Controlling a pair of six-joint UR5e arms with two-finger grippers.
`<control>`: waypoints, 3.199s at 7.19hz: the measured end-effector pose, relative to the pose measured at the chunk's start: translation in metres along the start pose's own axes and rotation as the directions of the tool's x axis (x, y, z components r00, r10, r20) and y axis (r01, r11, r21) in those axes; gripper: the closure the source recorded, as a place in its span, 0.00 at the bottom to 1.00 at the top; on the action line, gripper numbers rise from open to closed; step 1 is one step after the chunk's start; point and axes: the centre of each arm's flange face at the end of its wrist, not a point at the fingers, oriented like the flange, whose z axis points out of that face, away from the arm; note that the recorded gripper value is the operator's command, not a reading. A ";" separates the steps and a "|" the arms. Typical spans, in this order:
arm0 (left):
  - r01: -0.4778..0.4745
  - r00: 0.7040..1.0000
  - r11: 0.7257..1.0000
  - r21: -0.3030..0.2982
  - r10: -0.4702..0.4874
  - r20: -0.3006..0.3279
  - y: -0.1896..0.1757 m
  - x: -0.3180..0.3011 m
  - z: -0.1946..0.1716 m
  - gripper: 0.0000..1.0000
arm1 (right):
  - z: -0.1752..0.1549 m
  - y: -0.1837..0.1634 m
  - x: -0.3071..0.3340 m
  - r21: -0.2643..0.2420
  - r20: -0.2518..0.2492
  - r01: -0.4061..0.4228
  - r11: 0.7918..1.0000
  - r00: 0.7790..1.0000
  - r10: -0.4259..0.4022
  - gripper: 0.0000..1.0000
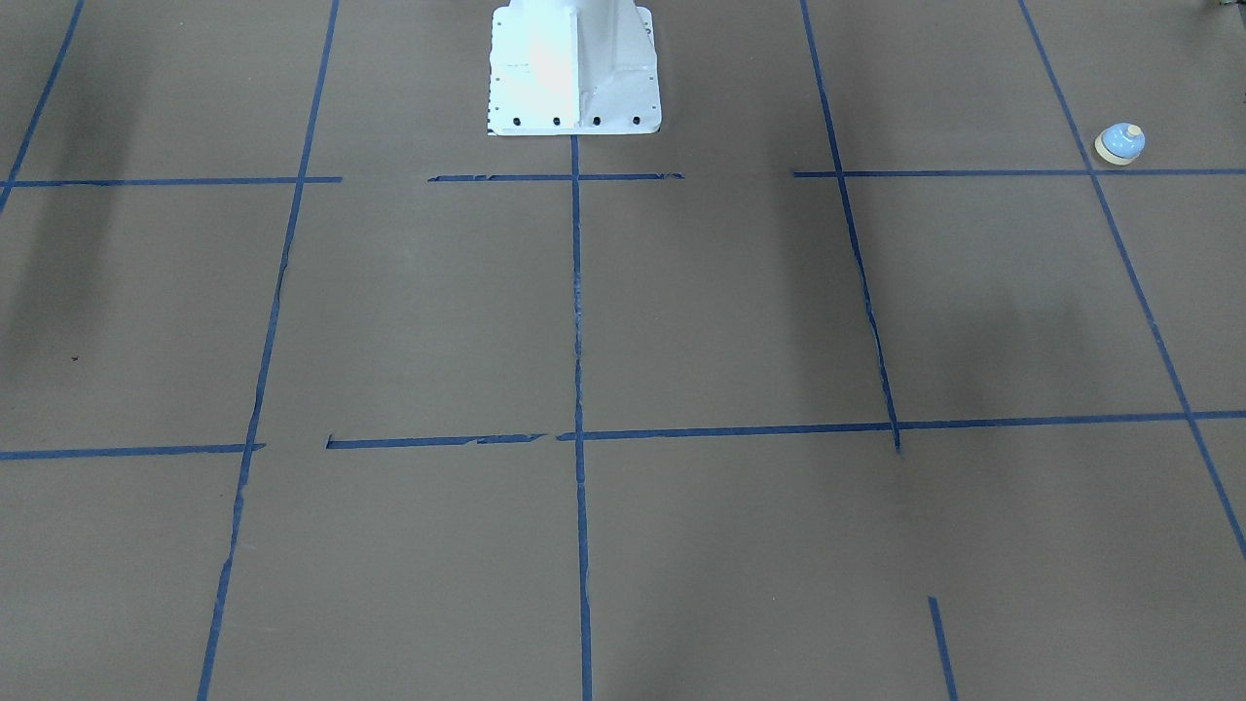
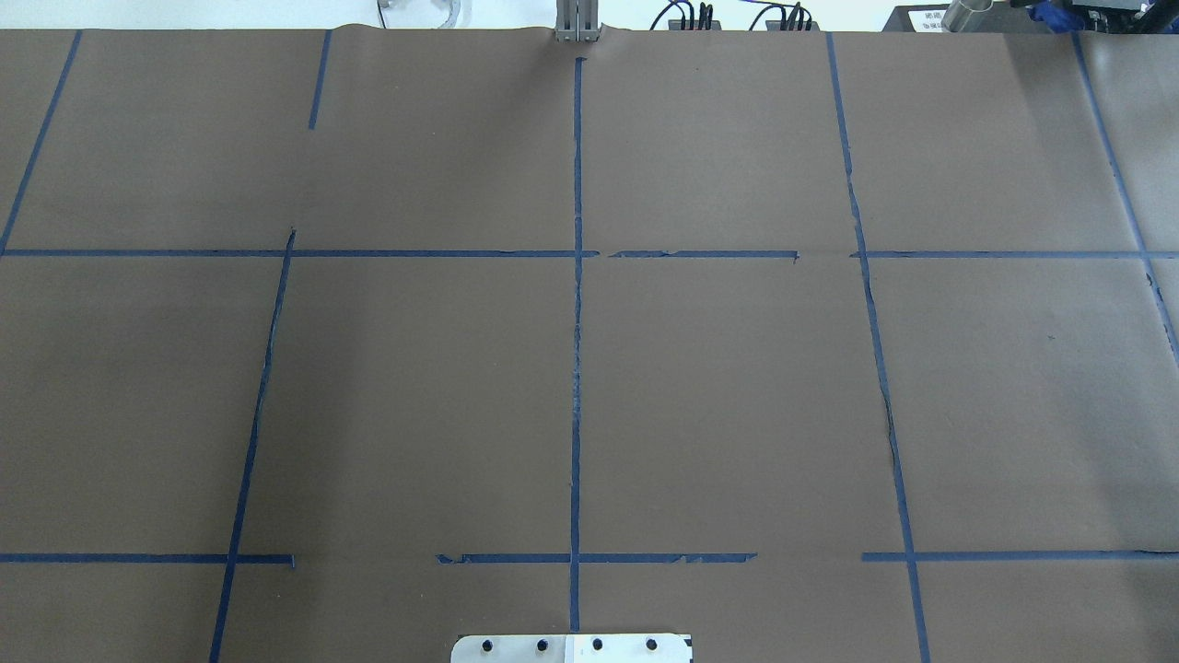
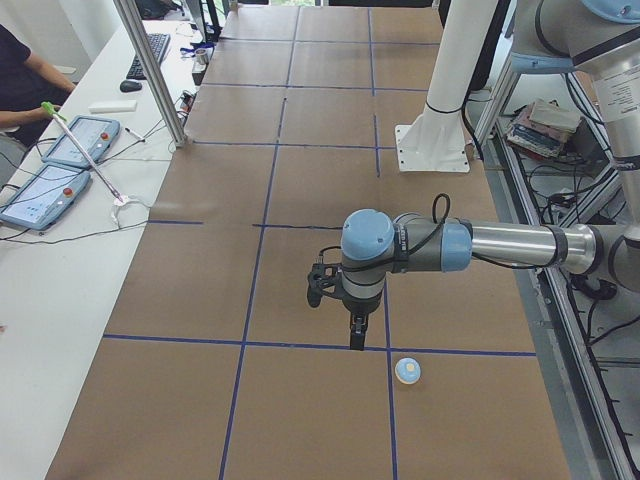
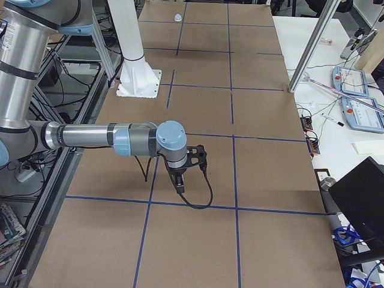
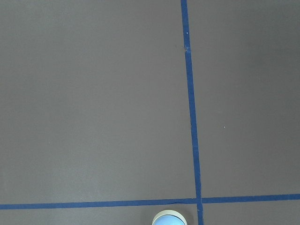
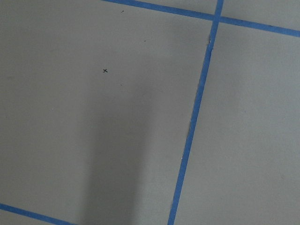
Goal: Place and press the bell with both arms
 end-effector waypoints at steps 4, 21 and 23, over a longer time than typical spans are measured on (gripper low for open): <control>-0.027 1.000 1.000 -0.002 0.027 -0.012 0.003 0.003 -0.001 0.00 | 0.001 0.002 0.001 -0.003 0.003 -0.003 1.000 1.000 0.003 0.00; -0.064 0.990 0.995 -0.077 0.054 -0.129 0.015 -0.017 0.169 0.00 | 0.003 0.005 0.001 -0.006 0.013 -0.002 1.000 1.000 0.002 0.00; -0.094 0.989 0.989 -0.113 0.079 -0.127 0.019 -0.006 0.188 0.00 | 0.002 0.004 -0.001 -0.002 0.029 0.000 1.000 1.000 0.000 0.00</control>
